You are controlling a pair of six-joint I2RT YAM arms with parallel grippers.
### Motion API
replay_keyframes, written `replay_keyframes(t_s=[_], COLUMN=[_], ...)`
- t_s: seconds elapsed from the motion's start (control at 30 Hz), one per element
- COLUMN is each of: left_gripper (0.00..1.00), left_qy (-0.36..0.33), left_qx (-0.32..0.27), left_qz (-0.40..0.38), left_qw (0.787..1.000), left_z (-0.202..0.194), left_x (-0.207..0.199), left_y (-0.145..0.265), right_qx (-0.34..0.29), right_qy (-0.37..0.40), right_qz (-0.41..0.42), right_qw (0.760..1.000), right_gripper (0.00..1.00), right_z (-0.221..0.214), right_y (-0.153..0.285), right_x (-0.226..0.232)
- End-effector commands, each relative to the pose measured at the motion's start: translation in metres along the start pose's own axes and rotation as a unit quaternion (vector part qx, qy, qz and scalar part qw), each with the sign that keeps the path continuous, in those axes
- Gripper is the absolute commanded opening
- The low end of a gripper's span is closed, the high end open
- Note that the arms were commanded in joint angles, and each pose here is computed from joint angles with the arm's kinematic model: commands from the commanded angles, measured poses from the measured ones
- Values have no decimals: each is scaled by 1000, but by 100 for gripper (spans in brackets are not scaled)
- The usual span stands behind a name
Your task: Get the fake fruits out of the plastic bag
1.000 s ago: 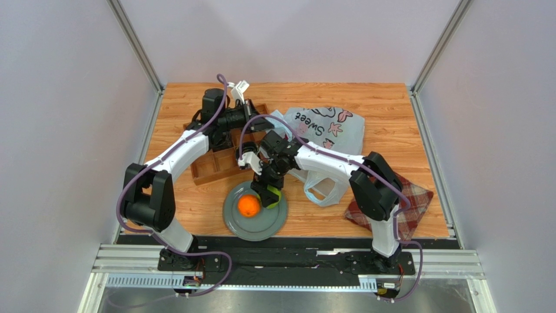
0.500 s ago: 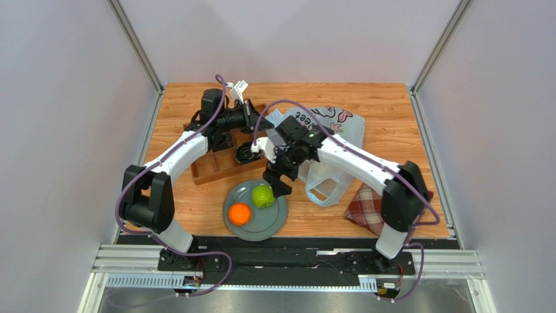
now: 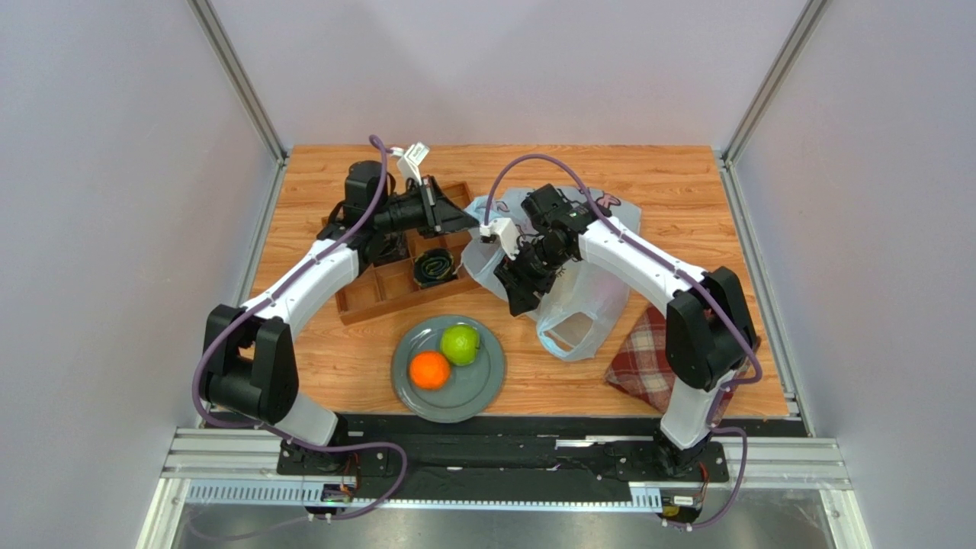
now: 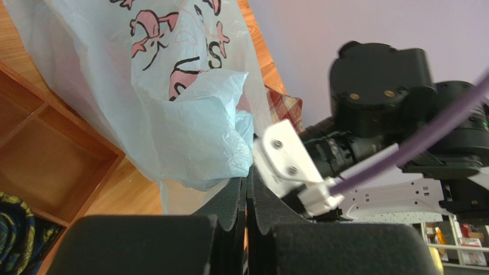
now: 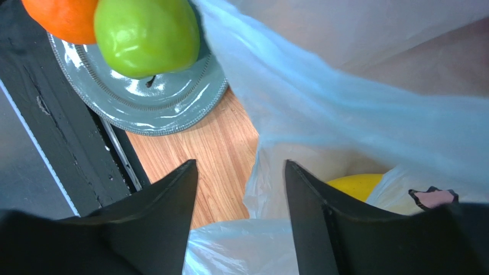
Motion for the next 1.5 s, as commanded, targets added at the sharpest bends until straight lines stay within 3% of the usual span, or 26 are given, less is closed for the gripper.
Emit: replay_keyframes(t_s=[0.0,0.1,0.13,0.2,0.47,0.73,1.03,1.07,1.2,1.3,1.47], left_gripper=[0,0,0,0,0,0,0,0,0,0,0], left_qy=[-28,-29,-28,-27,-29,-40,-34,-33,-27,-28,-30], left_qx=[-22,-19,-18,-16,-12,-15,-17,-17,-17,-13,-14], left_qz=[-19,-17,-16,-15,-18,-28,-28,-28,-35,-40,-39], left_qw=[999,999,999,999,999,999,999,999,999,999,999], left_z=[7,2,0,-1,-1,2,-1,-1,1,1,2], left_x=[-20,-19,-18,-18,-19,-26,-24,-23,-24,-27,-28], left_y=[11,13,14,15,14,17,16,15,13,10,9], right_qx=[-31,-34,-33,-32,-39,2,-16,-14,-2,-4,-11], right_qy=[-27,-43,-48,-48,-76,-88,-127,-132,-148,-151,-143], right_qz=[12,16,17,19,38,-102,-239,-246,-263,-270,-336], right_qw=[999,998,998,998,996,991,963,960,953,951,931], right_gripper=[55,46,37,33,48,39,38,39,63,75,75], right_z=[15,16,14,13,2,-30,-39,-43,-60,-61,-50], right_y=[0,0,0,-1,16,-4,31,32,31,29,50], right_x=[-16,-23,-25,-26,-12,-58,-101,-103,-108,-111,-125])
Point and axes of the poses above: each gripper's point midway between its finger pads, its own y axis back along the fingers, its own x axis along the line the jaws close on, z = x × y, the point moved 4 cm from there along y, back along the fingers, and after that the axes turned 8 degrees about -y, right-handed, at the moved point
